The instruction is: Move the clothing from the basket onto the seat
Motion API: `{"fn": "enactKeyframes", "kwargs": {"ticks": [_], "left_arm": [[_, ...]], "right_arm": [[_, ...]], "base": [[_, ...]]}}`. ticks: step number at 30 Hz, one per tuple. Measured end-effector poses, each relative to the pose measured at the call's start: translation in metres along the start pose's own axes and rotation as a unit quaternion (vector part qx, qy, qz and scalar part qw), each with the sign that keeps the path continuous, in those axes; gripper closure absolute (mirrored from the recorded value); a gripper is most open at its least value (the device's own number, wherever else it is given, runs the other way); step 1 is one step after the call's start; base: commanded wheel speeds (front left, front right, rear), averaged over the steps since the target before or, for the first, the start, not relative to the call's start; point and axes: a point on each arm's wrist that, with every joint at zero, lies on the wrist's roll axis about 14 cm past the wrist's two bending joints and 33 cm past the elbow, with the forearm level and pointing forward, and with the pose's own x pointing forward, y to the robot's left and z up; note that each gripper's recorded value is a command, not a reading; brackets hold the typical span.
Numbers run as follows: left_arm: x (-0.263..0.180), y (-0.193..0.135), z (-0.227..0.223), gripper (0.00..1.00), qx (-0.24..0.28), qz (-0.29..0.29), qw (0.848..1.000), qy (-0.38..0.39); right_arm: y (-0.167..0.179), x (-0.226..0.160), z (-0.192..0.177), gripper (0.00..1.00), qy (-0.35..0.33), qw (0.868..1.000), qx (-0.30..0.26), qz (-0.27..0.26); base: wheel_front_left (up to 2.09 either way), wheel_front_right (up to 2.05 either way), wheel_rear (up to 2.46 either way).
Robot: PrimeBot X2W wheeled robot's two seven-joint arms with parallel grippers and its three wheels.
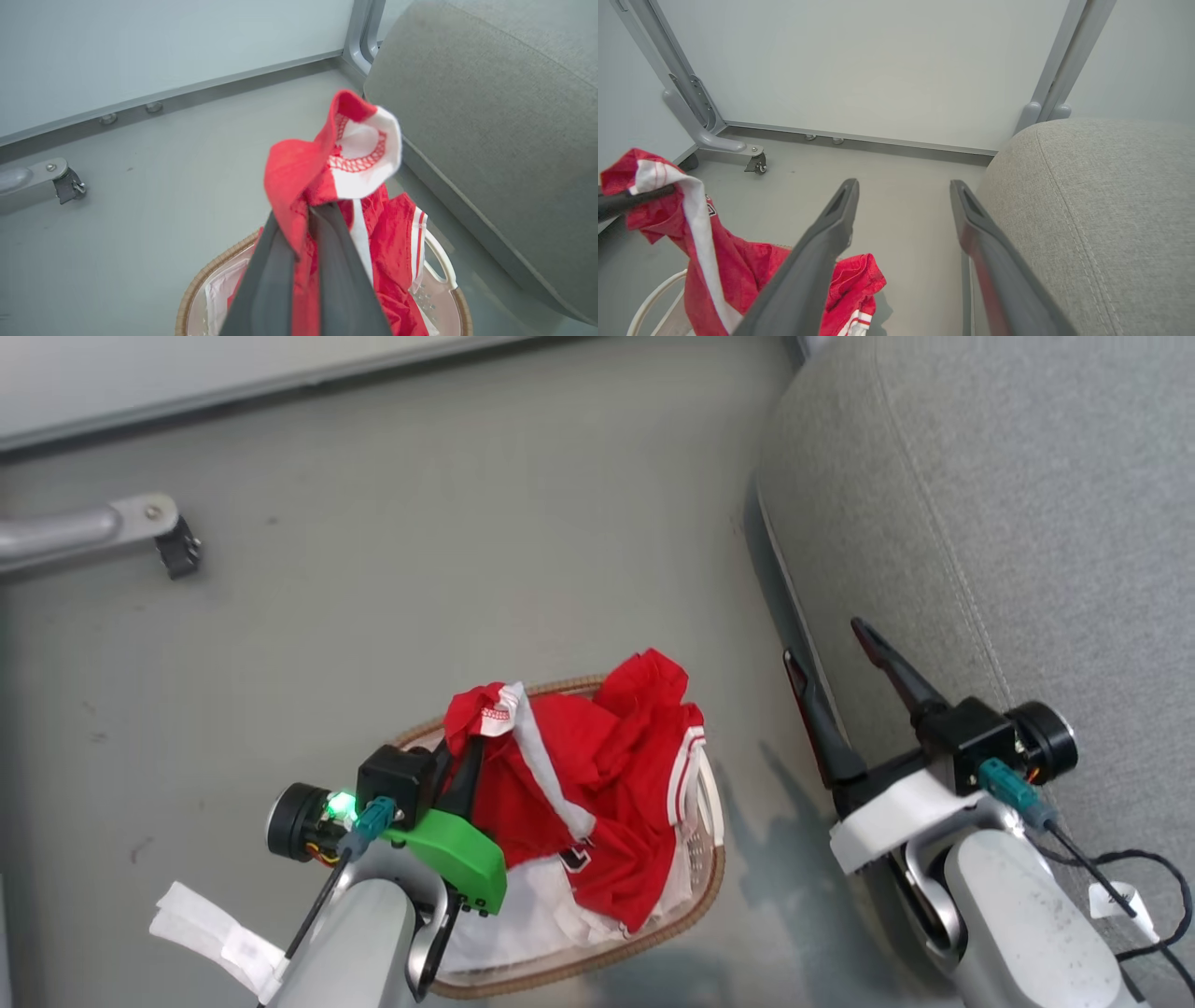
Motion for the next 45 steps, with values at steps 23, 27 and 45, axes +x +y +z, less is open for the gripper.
{"fn": "enactKeyframes", "kwargs": {"ticks": [23, 27, 45], "left_arm": [[-0.078, -0.053, 0.212, 1.0, 0.086, -0.037, 0.947, -0.308], [-0.084, -0.055, 0.218, 1.0, 0.089, -0.038, 0.943, -0.318], [-0.099, -0.088, 0.215, 1.0, 0.078, -0.086, 0.94, -0.319]], "right_arm": [[0.091, -0.033, 0.06, 0.0, -0.068, 0.99, -0.033, 0.123], [0.119, -0.026, 0.075, 0.0, -0.087, 0.978, -0.056, 0.181], [0.198, 0.009, 0.058, 1.0, -0.052, 0.955, -0.098, 0.275]], "base": [[0.0, 0.0, 0.0], [0.0, 0.0, 0.0], [0.0, 0.0, 0.0]]}}
